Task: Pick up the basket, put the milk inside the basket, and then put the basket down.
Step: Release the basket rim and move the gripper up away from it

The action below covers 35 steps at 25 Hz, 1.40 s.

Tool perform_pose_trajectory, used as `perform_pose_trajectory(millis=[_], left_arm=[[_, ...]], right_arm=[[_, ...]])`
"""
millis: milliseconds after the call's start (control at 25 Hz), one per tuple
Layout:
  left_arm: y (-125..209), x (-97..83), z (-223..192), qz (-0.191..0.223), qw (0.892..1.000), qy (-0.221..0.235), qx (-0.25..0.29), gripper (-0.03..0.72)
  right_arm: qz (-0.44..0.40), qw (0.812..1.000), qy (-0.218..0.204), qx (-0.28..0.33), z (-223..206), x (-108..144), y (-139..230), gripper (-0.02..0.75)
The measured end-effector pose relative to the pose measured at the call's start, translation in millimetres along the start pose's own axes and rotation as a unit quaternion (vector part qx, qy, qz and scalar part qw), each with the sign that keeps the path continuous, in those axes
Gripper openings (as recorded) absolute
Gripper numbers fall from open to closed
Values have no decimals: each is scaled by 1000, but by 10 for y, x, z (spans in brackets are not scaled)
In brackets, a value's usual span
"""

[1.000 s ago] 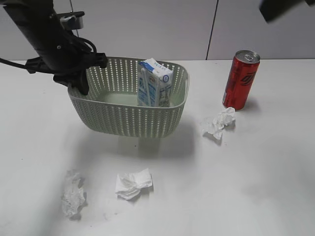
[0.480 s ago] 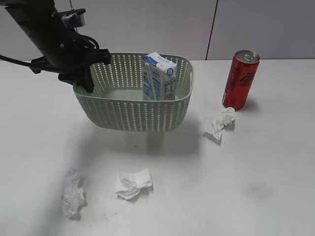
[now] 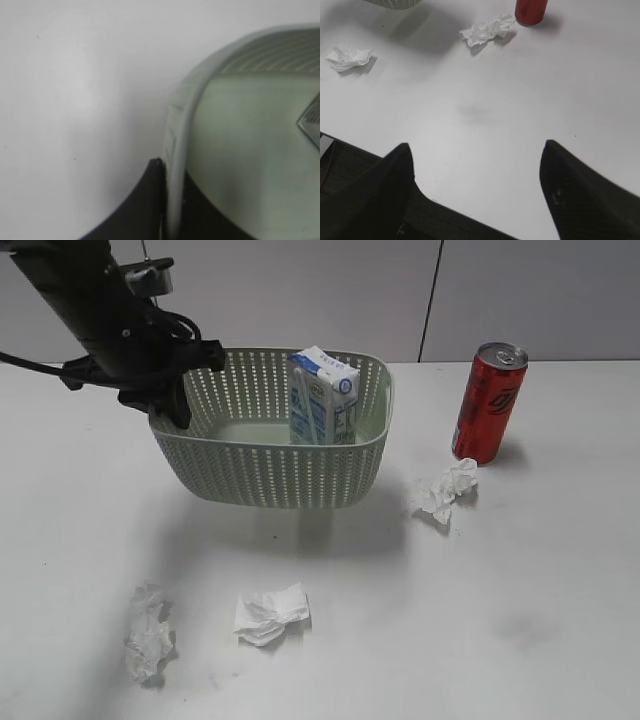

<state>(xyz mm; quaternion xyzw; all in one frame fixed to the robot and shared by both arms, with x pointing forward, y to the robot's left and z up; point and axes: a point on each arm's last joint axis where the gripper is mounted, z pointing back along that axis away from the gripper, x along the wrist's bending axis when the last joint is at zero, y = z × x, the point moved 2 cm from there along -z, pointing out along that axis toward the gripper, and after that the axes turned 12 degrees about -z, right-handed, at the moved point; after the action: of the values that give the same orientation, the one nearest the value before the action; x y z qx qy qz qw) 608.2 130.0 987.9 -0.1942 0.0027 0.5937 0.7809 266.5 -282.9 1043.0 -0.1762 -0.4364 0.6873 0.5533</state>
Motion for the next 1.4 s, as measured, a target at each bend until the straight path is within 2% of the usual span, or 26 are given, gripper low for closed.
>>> perform_pose_trajectory(millis=[440,520,680,880,960,1400], left_arm=[[2,1,0,0,1000,0,1,-15],[2,1,0,0,1000,0,1,-15],[-1,0,0,0,1000,0,-1,-15],[-9,0,0,0,1000,0,-4,-15],[-13,0,0,0,1000,0,-6,-15],[-8,38,-187,7,1000,-1,9,-15]], right_arm=[[-2,1000,3,-1,-5,-4,2,592],[-13,1000,19,-6,-5,-16,-2,592],[-56,994,80,-39,33,-64,-1,591],[-104,978,153,-96,130,-92,38,591],[-113,972,170,-114,165,-89,57,591],[-119,970,173,-125,184,-76,71,591]])
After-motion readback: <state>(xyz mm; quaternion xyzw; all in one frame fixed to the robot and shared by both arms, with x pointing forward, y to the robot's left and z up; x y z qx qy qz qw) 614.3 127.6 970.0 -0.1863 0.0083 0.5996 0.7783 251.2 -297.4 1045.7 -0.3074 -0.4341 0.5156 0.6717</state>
